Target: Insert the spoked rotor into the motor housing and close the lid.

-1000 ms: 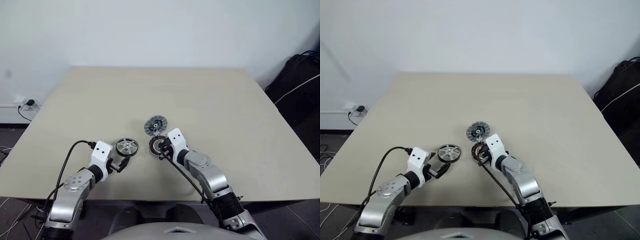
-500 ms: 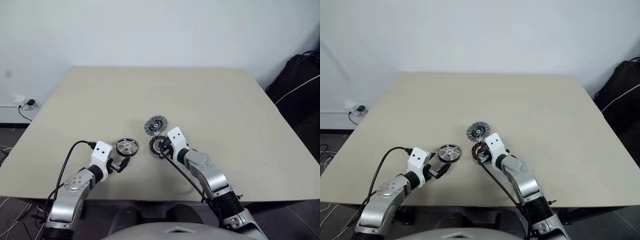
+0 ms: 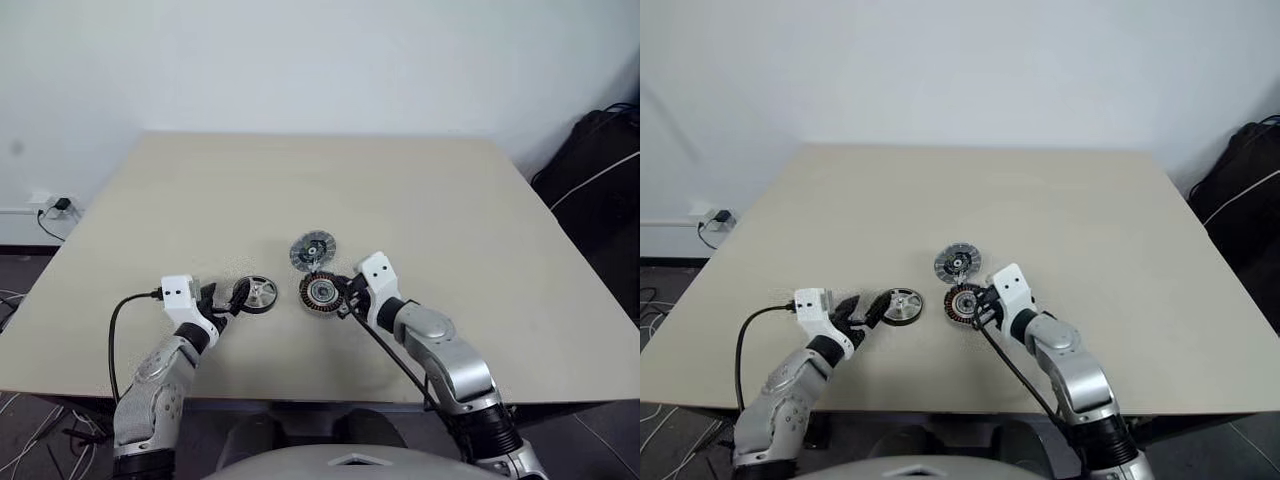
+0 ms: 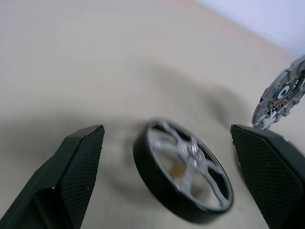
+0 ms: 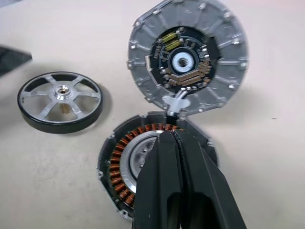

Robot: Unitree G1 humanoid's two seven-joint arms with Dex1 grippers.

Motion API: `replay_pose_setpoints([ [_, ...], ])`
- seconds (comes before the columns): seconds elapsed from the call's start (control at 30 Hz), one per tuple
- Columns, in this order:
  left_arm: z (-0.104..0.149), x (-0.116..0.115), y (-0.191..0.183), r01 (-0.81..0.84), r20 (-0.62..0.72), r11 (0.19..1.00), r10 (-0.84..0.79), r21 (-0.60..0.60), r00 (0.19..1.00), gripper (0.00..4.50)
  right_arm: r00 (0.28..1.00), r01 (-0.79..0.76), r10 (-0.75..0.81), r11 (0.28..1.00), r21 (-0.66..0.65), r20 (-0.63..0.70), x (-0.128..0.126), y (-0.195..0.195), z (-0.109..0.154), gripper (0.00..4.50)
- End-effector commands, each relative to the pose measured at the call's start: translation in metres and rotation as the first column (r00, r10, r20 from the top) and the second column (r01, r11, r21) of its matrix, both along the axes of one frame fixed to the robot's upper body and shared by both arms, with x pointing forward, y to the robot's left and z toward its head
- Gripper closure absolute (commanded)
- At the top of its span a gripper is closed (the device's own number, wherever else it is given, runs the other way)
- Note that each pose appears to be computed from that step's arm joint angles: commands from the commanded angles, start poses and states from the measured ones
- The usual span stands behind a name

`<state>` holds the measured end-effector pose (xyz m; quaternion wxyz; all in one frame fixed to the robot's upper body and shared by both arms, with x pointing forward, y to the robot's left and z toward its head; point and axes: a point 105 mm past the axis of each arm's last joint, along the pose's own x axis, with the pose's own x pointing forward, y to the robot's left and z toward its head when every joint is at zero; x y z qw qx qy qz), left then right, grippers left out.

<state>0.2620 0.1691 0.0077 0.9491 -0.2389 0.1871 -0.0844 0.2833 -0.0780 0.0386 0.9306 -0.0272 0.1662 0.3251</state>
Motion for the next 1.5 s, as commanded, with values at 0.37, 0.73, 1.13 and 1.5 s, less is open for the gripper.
replay_pose_setpoints([
  [0.37,-0.012,-0.003,-0.025,-0.115,-0.204,0.956,0.061,-0.268,0.977,0.0,0.998,0.028,-0.03,0.999,0.027,0.056,0.003,-0.004,0.019,4.47],
  [0.73,-0.019,-0.01,-0.042,-0.165,-0.322,0.877,0.012,-0.451,0.947,1.63,0.998,0.037,-0.039,0.999,0.029,0.054,0.004,-0.004,0.018,4.5],
  [1.13,-0.019,-0.01,-0.043,-0.174,-0.324,0.851,0.005,-0.496,0.946,4.01,0.998,0.034,-0.035,0.999,0.02,0.043,0.003,-0.003,0.015,4.5],
  [1.5,0.038,0.0,-0.05,0.004,0.003,0.729,-0.002,-0.685,1.0,4.01,0.998,0.055,-0.056,0.998,0.031,0.027,-0.003,-0.014,0.014,4.5],
])
